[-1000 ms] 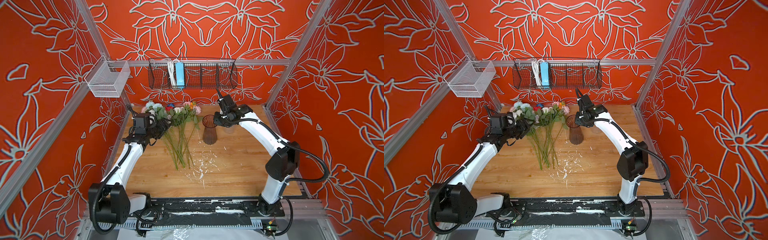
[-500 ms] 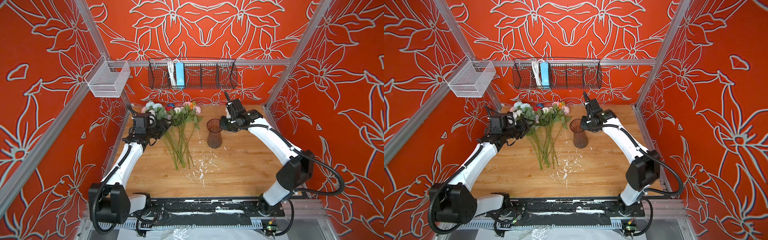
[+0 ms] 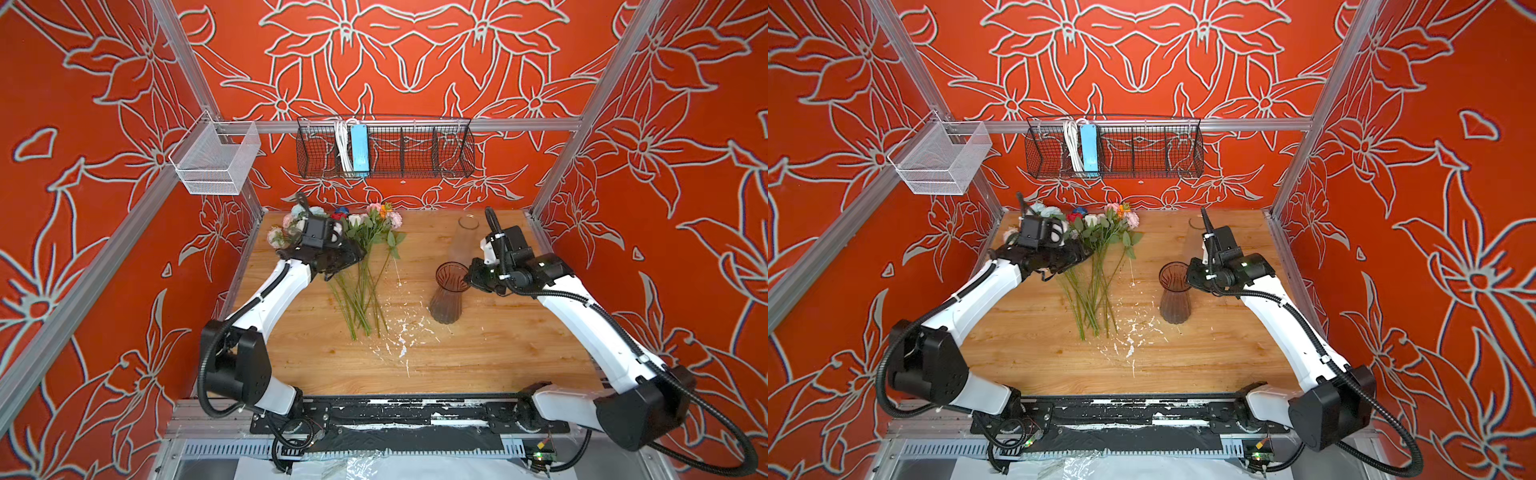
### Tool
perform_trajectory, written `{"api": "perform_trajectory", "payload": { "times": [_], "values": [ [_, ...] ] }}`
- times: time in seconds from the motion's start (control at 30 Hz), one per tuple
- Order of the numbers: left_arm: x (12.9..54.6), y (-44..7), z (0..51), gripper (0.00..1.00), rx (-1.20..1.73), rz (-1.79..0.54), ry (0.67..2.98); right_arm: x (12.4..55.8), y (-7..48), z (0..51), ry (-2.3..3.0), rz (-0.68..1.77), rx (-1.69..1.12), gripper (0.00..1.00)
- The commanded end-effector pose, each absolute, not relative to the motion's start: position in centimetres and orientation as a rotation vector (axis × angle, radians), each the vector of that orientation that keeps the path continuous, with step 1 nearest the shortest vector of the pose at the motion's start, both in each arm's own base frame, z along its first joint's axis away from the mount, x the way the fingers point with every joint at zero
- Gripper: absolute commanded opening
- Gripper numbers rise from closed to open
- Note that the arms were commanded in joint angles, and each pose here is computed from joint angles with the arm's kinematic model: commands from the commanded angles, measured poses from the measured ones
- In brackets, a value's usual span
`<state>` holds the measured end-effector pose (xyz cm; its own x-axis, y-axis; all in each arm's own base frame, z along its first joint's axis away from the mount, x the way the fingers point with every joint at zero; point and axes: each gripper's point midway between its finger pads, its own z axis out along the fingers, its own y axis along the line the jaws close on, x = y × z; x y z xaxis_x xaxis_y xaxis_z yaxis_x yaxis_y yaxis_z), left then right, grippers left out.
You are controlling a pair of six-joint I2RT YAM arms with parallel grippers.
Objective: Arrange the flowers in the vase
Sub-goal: 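Lower left gripper onto the flower stems and grasp one stem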
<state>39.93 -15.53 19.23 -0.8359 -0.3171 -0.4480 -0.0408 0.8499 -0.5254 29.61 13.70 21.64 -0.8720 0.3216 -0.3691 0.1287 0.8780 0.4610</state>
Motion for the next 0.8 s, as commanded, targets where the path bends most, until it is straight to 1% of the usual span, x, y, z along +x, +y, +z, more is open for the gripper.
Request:
{"api": "perform_trajectory", "payload": {
  "times": [0.0, 0.07, 0.17, 0.33, 0.43, 0.5, 0.57, 0.6, 0.63, 0.67, 0.77],
  "values": [
    [38.6, -15.8, 16.3, 0.68, -0.120, -0.400, 2.641, 30.1, 14.7, 22.6, 2.551, 0.694, 0.292, 0.01],
    [38.5, -16.8, 15.2, 0.69, -0.099, -0.327, 2.690, 30.3, 14.9, 22.5, 2.548, 0.698, 0.281, 0.19],
    [38.0, -18.4, 13.7, 0.70, -0.084, -0.269, 2.743, 30.3, 15.1, 22.7, 2.537, 0.715, 0.265, 0.27],
    [36.1, -20.2, 10.8, 0.70, -0.143, -0.330, 2.794, 30.5, 15.1, 23.2, 2.518, 0.721, 0.246, 0.36],
    [34.7, -20.4, 9.6, 0.69, -0.159, -0.332, 2.815, 30.4, 15.2, 23.4, 2.514, 0.720, 0.228, 0.38],
    [33.7, -19.8, 9.1, 0.69, -0.162, -0.269, 2.823, 30.4, 15.1, 23.7, 2.504, 0.722, 0.221, 0.40],
    [32.5, -19.2, 8.4, 0.69, -0.152, -0.224, 2.834, 30.4, 15.0, 23.9, 2.495, 0.715, 0.209, 0.45],
    [32.1, -19.1, 8.0, 0.69, -0.158, -0.227, 2.840, 30.3, 15.0, 24.1, 2.490, 0.717, 0.193, 0.50],
    [31.5, -18.7, 7.5, 0.69, -0.173, -0.219, 2.847, 30.3, 14.9, 24.4, 2.481, 0.710, 0.176, 0.56],
    [31.0, -18.4, 7.1, 0.69, -0.179, -0.217, 2.850, 30.2, 14.7, 24.7, 2.475, 0.699, 0.172, 0.60],
    [29.8, -17.3, 6.4, 0.69, -0.207, -0.189, 2.863, 29.8, 14.2, 25.9, 2.438, 0.704, 0.158, 0.64]
  ]
}}
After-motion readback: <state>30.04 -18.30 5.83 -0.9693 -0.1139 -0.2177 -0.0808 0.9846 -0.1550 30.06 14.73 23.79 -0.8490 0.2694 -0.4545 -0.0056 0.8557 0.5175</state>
